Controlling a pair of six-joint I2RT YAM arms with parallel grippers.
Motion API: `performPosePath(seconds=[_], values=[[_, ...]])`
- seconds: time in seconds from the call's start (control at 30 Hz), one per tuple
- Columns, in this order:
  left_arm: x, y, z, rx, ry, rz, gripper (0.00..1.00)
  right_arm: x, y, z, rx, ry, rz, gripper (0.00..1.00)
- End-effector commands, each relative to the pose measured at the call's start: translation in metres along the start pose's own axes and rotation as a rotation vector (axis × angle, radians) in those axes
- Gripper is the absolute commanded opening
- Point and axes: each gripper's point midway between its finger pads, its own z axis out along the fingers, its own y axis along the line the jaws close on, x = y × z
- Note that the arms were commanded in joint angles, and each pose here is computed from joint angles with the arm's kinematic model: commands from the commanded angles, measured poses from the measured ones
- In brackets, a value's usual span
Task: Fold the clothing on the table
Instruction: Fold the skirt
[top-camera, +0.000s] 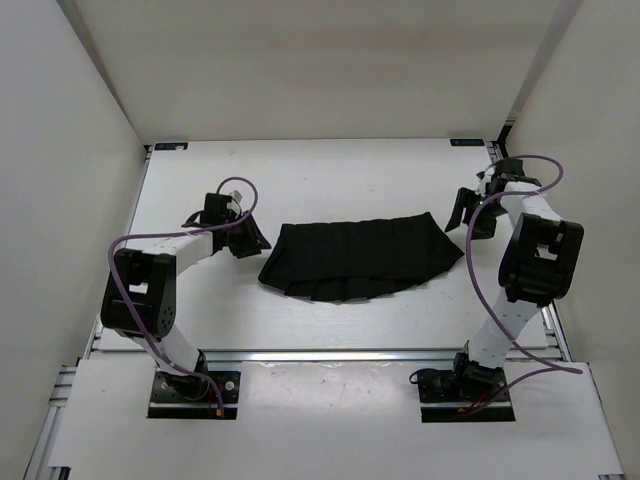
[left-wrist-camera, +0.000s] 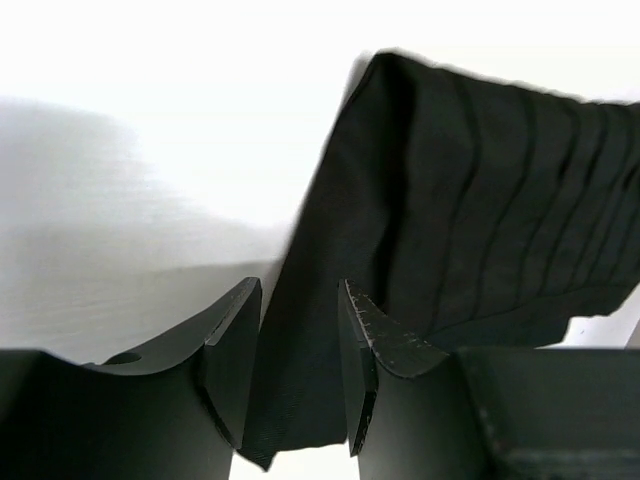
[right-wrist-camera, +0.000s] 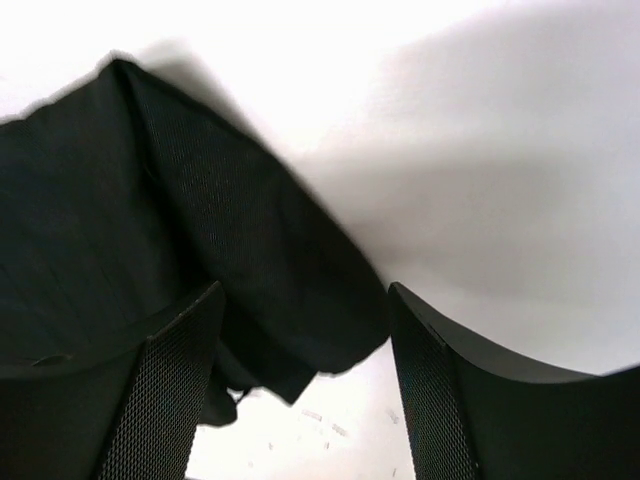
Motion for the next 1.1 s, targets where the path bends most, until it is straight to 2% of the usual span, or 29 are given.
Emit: performPosePath(seconds=[0.0,0.27,0.43,0.47,0.6,0.67,0.7,0.73,0.77,0.8,0.83,0.87,1.0,1.07], values=[[0.003,-0.002,-0.006,0.020,-0.032,0.027,0.47,-0.030,0.009,0.000,-0.157,-0.101,-0.040,0.72],[0.050,0.015,0.001,-0.002,0.057,-0.006,0.48,-0.016,0.034,0.030,-0.403,-0.020,-0.037,0.73],[0.054,0.014,0.002,-0.001,0.064,-0.011,0.48,0.003,0.064,0.034,-0.592,0.031,-0.004,0.76],[0.054,0.012,0.002,0.007,0.064,-0.013,0.48,0.009,0.068,0.035,-0.602,0.056,0.031,0.76],[0.048,0.009,0.004,0.012,0.056,-0.020,0.48,0.029,0.089,0.035,-0.642,0.098,-0.002,0.74],[0.048,0.006,0.006,0.020,0.062,-0.020,0.48,0.043,0.098,0.036,-0.660,0.136,-0.012,0.66],[0.048,0.005,0.007,0.025,0.063,-0.021,0.48,0.054,0.102,0.037,-0.668,0.171,-0.003,0.57],[0.048,0.001,0.007,0.040,0.067,-0.020,0.48,0.061,0.107,0.037,-0.678,0.182,-0.011,0.46],[0.047,-0.001,0.008,0.042,0.065,-0.018,0.47,0.070,0.108,0.036,-0.684,0.205,0.009,0.30],[0.044,-0.003,0.008,0.045,0.058,-0.018,0.48,0.079,0.110,0.035,-0.687,0.217,-0.001,0.20],[0.046,-0.003,0.009,0.044,0.064,-0.014,0.48,0.082,0.112,0.033,-0.676,0.211,-0.014,0.03],[0.043,-0.005,0.009,0.048,0.056,-0.013,0.48,0.091,0.108,0.037,-0.654,0.225,-0.011,0.00],[0.046,-0.008,0.013,0.055,0.065,0.001,0.47,0.109,0.100,0.028,-0.572,0.226,-0.008,0.00],[0.048,-0.012,0.015,0.064,0.072,-0.010,0.48,0.102,0.093,0.019,-0.522,0.192,-0.007,0.00]])
